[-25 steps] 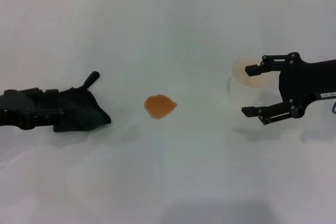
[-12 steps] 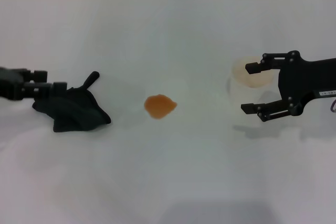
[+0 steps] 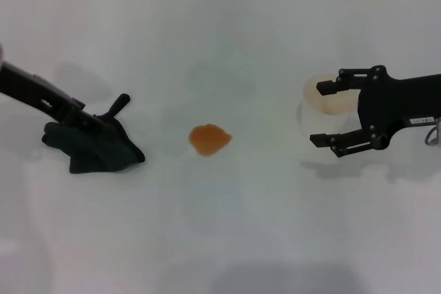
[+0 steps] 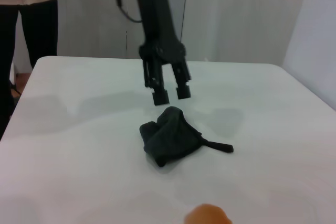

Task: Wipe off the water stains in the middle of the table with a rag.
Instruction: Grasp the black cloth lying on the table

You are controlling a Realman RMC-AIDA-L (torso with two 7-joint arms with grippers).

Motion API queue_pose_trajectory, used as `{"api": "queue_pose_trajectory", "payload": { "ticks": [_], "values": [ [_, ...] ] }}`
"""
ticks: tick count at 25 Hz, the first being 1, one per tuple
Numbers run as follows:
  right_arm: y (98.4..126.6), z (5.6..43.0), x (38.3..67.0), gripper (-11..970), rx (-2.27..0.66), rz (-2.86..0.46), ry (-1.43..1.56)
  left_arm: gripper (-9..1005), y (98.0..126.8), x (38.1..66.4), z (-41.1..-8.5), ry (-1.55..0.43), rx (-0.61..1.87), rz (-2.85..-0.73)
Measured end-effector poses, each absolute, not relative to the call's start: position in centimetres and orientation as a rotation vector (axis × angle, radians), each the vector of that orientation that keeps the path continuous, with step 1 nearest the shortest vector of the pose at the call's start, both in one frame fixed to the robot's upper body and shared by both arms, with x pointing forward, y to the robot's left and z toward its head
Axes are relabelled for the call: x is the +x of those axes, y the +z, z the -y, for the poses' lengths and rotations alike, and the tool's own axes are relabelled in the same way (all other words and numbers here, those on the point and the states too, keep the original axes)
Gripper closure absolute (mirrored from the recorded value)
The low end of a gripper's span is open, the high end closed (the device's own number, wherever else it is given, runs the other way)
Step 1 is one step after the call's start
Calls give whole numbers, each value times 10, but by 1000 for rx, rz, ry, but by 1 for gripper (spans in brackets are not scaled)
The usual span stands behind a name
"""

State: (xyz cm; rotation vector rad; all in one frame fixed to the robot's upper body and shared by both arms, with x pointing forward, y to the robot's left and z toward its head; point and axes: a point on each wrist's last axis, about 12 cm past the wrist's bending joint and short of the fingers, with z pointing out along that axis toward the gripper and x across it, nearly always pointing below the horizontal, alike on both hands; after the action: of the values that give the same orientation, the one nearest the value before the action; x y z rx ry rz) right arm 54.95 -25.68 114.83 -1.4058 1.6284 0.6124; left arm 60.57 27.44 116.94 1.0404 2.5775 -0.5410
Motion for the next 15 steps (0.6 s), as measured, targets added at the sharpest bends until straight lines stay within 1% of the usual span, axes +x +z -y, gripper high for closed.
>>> {"api": "queue_pose_trajectory", "payload": {
  "ticks": [4,8,15],
  "values": [
    [1148,255,550,109,-1404,-1630,616,117,1167,611,-251,-369,1225,-2529],
    [1148,255,550,109,-1397,-1630,619,117,1161,607,-243,-250,1339,-2488],
    [1149,256,552,109,-1381,-1629,607,116,1150,598,-243,-242,1373,-2496]
  ]
}}
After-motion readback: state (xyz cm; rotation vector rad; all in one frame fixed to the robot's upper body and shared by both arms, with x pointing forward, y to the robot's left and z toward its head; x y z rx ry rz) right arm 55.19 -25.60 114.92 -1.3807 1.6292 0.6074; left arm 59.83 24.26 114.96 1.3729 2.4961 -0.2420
